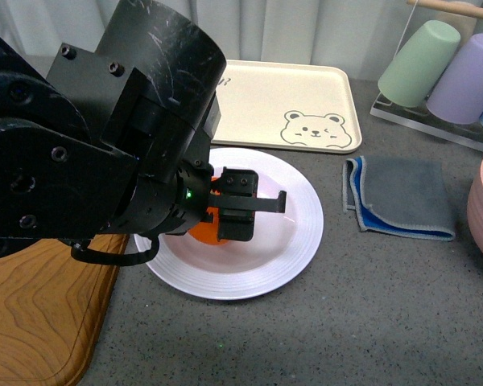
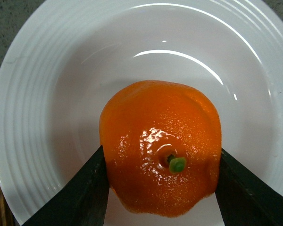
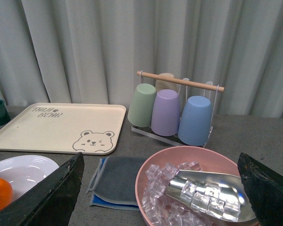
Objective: Place orange and plate with both arms
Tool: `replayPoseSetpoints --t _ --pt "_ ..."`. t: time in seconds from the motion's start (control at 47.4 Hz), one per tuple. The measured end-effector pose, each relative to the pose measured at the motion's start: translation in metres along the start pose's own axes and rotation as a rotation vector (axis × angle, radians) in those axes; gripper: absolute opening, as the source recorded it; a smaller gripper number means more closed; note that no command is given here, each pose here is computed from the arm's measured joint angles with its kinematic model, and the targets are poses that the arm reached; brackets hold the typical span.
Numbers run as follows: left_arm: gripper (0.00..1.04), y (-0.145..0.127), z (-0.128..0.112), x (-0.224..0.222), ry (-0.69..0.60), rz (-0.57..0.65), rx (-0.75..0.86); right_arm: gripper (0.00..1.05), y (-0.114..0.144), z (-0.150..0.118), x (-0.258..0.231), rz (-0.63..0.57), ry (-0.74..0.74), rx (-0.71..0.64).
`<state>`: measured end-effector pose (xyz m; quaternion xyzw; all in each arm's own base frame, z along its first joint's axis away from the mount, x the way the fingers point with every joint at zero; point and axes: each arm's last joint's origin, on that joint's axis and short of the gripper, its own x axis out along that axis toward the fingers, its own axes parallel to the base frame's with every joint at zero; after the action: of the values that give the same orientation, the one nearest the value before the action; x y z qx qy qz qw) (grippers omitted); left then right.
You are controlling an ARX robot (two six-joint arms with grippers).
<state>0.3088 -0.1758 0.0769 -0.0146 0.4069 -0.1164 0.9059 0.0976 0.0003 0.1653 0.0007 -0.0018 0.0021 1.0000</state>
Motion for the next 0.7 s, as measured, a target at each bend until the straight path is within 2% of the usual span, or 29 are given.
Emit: replayPoseSetpoints --t 0.19,0.295,0.358,0.443,0.464,0.696 --pt "0.53 0.002 -0.002 0.004 0.016 0.000 -0.029 0.95 0.000 0.000 0.000 0.000 0.000 0.000" --pt "0.74 0.002 -0.001 0.003 0.021 -0.017 -0.054 0.95 0.000 0.000 0.000 0.000 0.000 0.000" --pt "0.81 0.002 0.000 0.002 0.019 -0.020 -0.062 0.95 0.000 0.000 0.000 0.000 0.000 0.000" --pt "0.98 0.001 0.004 -0.005 -0.001 -0.024 -0.071 0.95 0.000 0.000 0.000 0.000 0.000 0.000" --pt "1.00 0.001 0.005 -0.007 -0.007 -0.025 -0.072 0.95 0.000 0.000 0.000 0.000 0.000 0.000" --pt "0.98 0.014 0.013 -0.042 -0.118 0.013 -0.122 0.95 0.000 0.000 0.000 0.000 0.000 0.000"
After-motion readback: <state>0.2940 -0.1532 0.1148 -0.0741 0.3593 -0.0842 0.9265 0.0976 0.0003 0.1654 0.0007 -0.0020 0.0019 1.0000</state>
